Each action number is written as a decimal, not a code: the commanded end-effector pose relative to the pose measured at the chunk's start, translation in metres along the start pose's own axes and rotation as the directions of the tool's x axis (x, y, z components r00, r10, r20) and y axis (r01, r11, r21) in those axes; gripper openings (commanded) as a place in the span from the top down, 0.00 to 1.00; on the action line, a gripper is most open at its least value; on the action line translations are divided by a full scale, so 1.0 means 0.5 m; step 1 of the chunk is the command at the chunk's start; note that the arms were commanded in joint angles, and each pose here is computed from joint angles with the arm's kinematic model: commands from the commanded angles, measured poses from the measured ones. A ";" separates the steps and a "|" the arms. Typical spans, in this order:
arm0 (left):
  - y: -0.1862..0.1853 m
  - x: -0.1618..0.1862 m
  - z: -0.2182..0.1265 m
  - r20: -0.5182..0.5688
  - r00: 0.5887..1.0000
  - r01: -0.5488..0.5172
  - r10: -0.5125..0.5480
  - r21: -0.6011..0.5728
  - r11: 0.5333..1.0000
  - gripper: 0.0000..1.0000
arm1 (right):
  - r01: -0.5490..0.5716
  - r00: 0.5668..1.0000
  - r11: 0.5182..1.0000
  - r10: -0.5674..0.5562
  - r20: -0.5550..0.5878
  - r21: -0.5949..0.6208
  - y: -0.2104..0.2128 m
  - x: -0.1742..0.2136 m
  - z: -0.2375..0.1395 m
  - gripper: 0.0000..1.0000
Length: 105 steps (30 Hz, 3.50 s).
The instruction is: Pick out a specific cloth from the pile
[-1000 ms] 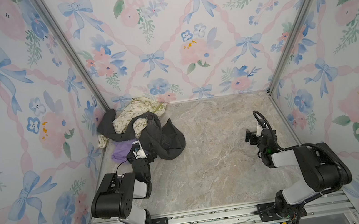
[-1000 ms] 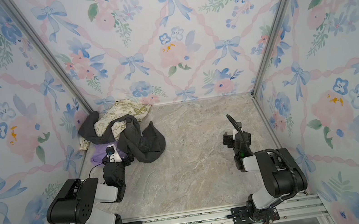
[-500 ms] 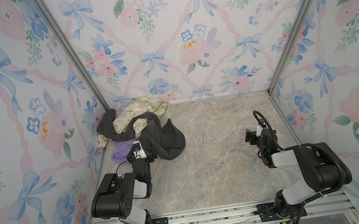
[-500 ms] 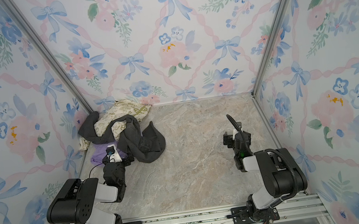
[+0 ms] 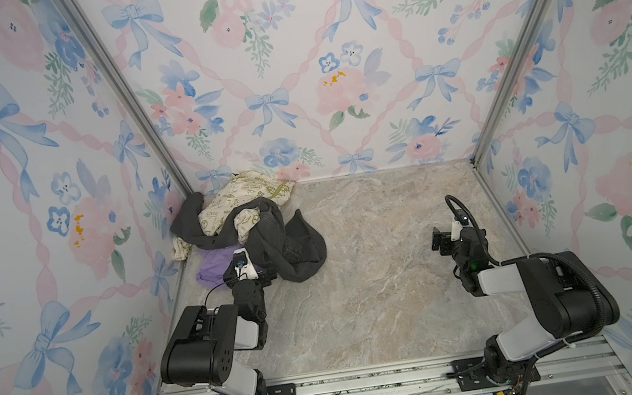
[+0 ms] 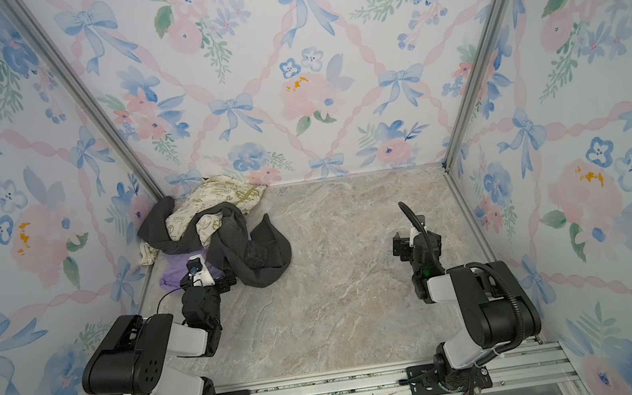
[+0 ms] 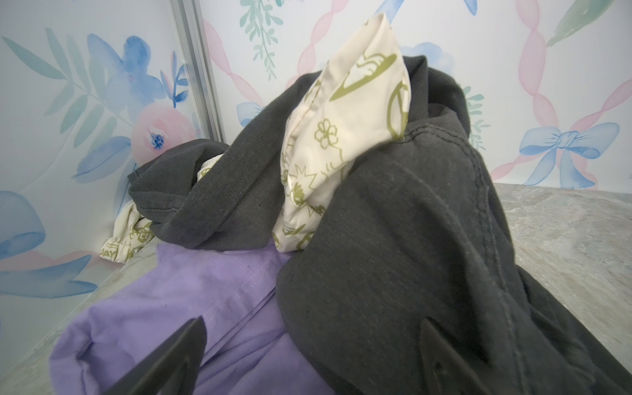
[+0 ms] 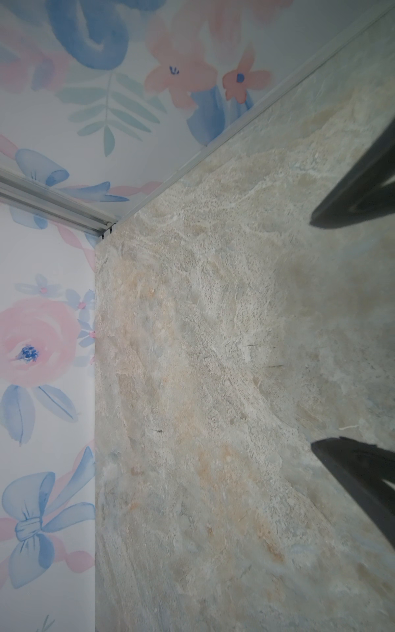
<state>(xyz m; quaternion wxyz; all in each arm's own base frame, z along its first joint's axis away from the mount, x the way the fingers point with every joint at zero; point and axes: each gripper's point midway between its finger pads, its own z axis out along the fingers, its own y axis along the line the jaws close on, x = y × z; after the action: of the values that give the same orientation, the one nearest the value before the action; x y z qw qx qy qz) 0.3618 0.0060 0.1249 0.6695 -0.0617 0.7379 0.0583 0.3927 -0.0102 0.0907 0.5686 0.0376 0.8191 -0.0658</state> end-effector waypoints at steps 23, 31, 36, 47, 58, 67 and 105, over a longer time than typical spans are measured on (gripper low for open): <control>0.079 -0.119 -0.069 -0.069 0.994 0.061 -0.084 -0.293 0.954 0.02 | 0.186 0.982 0.967 -0.178 0.059 -0.176 0.145 -0.198 -0.075 0.03; 0.144 -0.114 -0.078 -0.221 0.920 0.216 -0.322 -0.399 0.891 0.02 | 0.290 0.955 0.912 -0.258 0.145 -0.291 0.250 -0.305 -0.115 0.03; 0.166 -0.075 -0.068 -0.261 0.851 0.325 -0.456 -0.420 0.847 0.02 | 0.367 0.930 0.826 -0.329 0.163 -0.428 0.342 -0.329 -0.142 0.03; 0.160 0.048 -0.060 -0.345 0.681 0.448 -0.646 -0.501 0.740 0.14 | 0.419 0.895 0.507 -0.368 0.251 -0.753 0.604 -0.294 -0.292 0.03; 0.127 0.122 -0.012 -0.475 0.545 0.482 -0.691 -0.498 0.721 0.26 | 0.392 0.885 0.275 -0.374 0.278 -0.878 0.735 -0.216 -0.435 0.03; 0.114 0.139 0.035 -0.477 0.496 0.534 -0.726 -0.492 0.688 0.38 | 0.388 0.874 0.225 -0.397 0.279 -0.894 0.747 -0.200 -0.470 0.03; 0.121 -0.170 0.099 -0.254 0.688 0.646 -0.679 -0.212 0.734 1.00 | 0.452 0.853 0.286 -0.415 0.316 -0.845 0.700 -0.232 -0.477 0.03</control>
<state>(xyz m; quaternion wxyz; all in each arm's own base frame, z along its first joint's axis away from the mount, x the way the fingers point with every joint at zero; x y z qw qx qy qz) 0.4004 0.0689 0.1601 0.4599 -0.3929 0.7793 -0.1640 0.2627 0.3704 0.2440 0.4615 -0.4900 0.7019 0.2329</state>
